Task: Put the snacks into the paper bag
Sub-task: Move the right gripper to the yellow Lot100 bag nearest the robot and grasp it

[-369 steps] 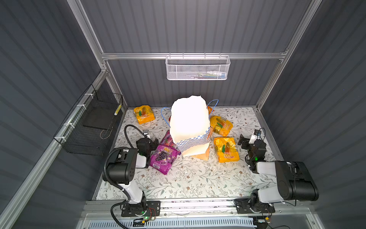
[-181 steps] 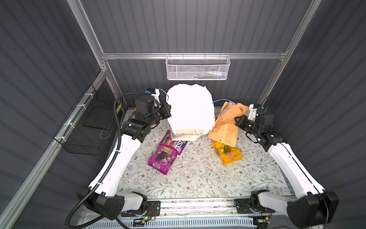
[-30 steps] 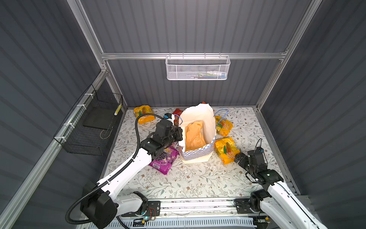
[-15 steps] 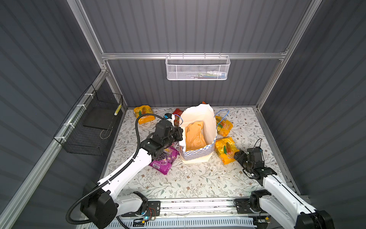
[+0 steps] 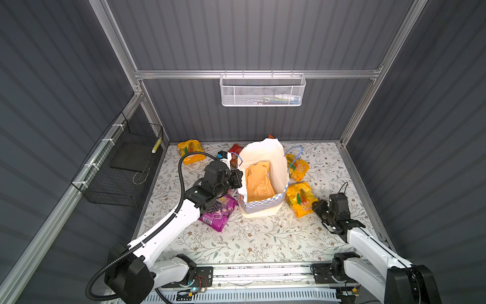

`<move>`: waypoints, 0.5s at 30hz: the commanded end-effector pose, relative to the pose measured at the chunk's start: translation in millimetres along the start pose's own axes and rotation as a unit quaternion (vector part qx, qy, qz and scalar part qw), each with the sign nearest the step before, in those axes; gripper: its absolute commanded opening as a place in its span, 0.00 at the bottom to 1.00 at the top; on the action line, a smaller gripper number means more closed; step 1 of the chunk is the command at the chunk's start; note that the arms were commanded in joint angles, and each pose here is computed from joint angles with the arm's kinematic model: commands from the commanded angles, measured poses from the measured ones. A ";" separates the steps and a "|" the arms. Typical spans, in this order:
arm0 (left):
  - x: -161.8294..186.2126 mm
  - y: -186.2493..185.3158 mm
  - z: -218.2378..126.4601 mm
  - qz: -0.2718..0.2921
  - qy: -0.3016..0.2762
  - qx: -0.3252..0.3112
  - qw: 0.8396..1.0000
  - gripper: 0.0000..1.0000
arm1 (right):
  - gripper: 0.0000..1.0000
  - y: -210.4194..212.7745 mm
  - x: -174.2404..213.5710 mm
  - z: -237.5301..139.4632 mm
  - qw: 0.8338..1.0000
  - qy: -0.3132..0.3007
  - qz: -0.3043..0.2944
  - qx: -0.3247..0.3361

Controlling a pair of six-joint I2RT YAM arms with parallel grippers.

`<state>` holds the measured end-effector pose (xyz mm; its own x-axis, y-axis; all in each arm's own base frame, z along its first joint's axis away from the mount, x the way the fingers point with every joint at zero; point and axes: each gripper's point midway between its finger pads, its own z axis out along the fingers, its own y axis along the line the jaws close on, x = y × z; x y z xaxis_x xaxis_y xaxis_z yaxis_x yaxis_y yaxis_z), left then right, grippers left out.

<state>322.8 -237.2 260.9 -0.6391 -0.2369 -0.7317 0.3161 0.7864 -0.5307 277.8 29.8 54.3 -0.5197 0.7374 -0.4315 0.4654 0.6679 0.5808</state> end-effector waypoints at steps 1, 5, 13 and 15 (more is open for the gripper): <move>1.3 -4.7 -5.2 0.015 -0.002 0.013 1.000 0.00 | 0.38 -2.0 -0.6 3.9 1.000 0.000 0.001 -0.006; 2.1 -3.0 -2.7 0.014 -0.001 0.010 1.000 0.00 | 0.29 4.0 2.6 4.7 1.000 0.013 -0.005 -0.023; 2.3 -5.0 -3.9 0.014 -0.002 0.016 1.000 0.00 | 0.00 21.5 -1.9 -12.1 0.998 0.005 -0.016 -0.064; 1.2 -7.5 -5.8 0.015 -0.005 0.023 1.000 0.00 | 0.00 31.8 -6.3 -25.2 0.996 -0.001 -0.016 -0.082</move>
<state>321.5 -237.9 263.0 -0.6356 -0.2389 -0.7341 0.3252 0.7796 -0.5353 279.8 37.9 74.7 -0.5240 0.7251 -0.4468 0.3737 0.6671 0.6445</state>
